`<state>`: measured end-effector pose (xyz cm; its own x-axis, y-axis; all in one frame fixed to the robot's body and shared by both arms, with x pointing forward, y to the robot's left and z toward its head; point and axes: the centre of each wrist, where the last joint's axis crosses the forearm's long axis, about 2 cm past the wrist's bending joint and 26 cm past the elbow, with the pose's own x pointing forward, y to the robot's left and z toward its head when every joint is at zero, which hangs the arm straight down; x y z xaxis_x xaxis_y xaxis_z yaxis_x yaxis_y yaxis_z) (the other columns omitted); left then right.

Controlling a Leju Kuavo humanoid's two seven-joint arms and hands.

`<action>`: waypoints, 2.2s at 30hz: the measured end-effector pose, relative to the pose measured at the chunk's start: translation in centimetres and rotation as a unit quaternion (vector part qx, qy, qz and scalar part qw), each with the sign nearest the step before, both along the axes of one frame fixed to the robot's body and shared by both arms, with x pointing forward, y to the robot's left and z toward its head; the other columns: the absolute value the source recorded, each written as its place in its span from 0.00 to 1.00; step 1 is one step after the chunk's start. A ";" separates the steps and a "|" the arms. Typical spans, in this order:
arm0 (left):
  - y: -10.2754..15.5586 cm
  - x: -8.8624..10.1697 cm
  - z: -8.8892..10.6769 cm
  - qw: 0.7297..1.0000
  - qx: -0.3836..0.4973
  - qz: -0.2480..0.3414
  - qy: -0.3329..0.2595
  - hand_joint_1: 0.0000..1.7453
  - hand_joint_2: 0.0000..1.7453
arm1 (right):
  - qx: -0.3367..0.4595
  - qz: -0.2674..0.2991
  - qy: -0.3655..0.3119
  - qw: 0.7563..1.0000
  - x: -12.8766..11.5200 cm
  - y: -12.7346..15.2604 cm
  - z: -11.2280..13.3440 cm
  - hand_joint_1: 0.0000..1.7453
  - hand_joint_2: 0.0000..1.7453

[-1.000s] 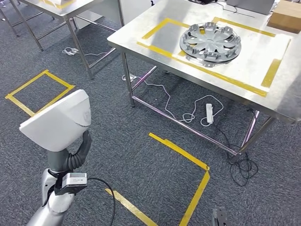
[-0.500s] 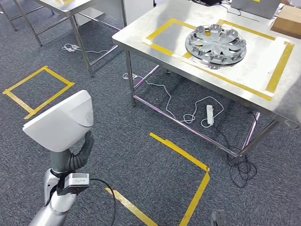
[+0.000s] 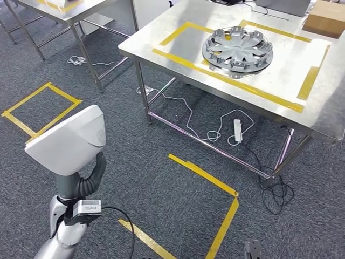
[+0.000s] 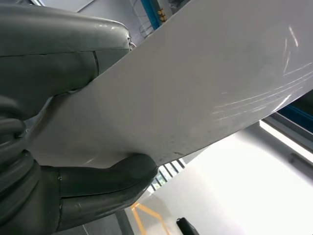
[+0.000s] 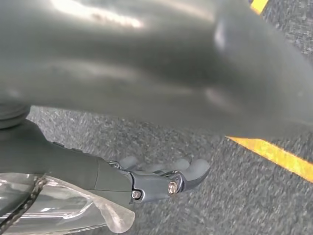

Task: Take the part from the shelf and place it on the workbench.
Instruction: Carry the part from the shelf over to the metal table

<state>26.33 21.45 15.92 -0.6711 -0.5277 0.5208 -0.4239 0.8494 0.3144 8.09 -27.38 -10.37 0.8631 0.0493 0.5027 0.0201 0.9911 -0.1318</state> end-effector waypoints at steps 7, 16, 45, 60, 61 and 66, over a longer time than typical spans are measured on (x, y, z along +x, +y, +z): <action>0.0 0.1 0.1 1.000 0.000 0.000 -0.003 1.00 1.00 | 0.000 0.001 -0.001 1.000 0.2 0.0 0.0 0.00 0.00; 0.0 0.0 -0.1 1.000 0.004 0.000 0.000 1.00 1.00 | 0.000 0.002 0.003 1.000 -0.2 0.0 0.0 0.00 0.00; 0.0 0.0 -0.2 1.000 0.004 -0.001 0.000 1.00 1.00 | -0.002 0.008 0.002 1.000 -0.1 0.0 0.0 0.00 0.00; -0.1 0.2 -0.1 1.000 0.007 -0.002 -0.003 1.00 1.00 | -0.001 0.004 -0.002 1.000 0.0 -0.3 0.0 0.00 0.00; -0.1 0.2 -0.2 1.000 0.007 -0.002 -0.002 1.00 1.00 | -0.001 0.004 -0.001 1.000 0.0 -0.3 -0.1 0.00 0.00; 0.0 0.2 -0.3 1.000 0.010 -0.003 0.000 1.00 1.00 | -0.001 0.004 -0.001 1.000 0.1 -0.3 0.0 0.00 0.00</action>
